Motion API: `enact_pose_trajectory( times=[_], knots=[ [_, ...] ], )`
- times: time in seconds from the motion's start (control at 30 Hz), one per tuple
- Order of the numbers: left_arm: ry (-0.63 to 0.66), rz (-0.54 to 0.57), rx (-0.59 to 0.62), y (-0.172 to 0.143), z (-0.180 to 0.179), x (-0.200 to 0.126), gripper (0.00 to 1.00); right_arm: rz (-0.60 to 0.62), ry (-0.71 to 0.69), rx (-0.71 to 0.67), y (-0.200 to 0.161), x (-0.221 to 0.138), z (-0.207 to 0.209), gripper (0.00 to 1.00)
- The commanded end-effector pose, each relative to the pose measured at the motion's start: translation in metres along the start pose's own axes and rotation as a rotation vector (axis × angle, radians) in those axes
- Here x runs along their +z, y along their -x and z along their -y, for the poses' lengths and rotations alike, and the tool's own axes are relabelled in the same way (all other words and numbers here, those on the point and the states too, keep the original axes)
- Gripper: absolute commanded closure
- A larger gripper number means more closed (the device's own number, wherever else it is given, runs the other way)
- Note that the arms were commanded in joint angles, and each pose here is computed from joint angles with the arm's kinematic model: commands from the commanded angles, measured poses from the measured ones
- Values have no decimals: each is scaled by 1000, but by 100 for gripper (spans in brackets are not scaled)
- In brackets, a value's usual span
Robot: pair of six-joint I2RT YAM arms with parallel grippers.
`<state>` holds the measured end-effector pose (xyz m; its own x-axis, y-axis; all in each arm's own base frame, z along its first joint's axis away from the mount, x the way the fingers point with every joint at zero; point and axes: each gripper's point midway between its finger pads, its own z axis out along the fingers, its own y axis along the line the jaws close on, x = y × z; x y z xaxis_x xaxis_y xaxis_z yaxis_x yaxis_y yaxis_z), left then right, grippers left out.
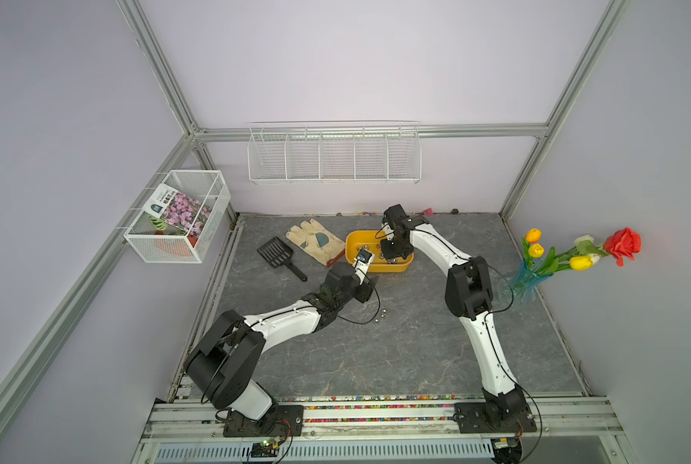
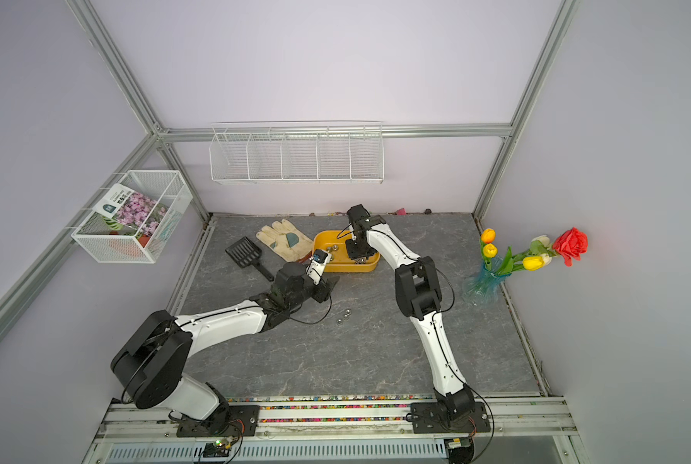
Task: Put the nuts on the desktop into the storage box
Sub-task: Place the nut in the storage box, then pick up the nut from the center of the board.
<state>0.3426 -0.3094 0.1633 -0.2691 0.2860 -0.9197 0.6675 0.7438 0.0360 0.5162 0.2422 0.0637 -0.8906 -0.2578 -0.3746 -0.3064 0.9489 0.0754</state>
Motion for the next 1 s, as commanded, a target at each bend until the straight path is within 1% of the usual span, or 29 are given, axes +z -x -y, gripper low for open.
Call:
enact_pose_trajectory(
  times=[0.0, 0.13, 0.23, 0.47, 0.57, 0.67, 0.83, 0.97],
  knots=[
    [5, 4, 16, 7, -3, -8, 34, 100, 13, -34, 21, -62, -9, 57],
    [12, 7, 2, 6, -4, -16, 34, 135, -14, -85, 19, -93, -20, 57],
    [17, 2, -14, 3, -5, -22, 34, 143, -18, -115, 10, -109, -32, 57],
    [14, -34, -28, -10, -1, -34, 34, 131, -30, -165, -27, -125, -55, 56],
    [7, -47, -26, -17, 6, -40, 34, 119, -26, -181, -47, -124, -66, 56],
    [2, -58, -28, -26, 15, -47, 34, 78, -18, -197, -75, -113, -76, 56],
    [-4, -89, -58, -47, 26, -59, 34, -4, -5, -197, -120, -84, -86, 56],
    [-9, -109, -96, -63, 31, -67, 34, -51, 10, -191, -142, -61, -92, 56]
  ],
)
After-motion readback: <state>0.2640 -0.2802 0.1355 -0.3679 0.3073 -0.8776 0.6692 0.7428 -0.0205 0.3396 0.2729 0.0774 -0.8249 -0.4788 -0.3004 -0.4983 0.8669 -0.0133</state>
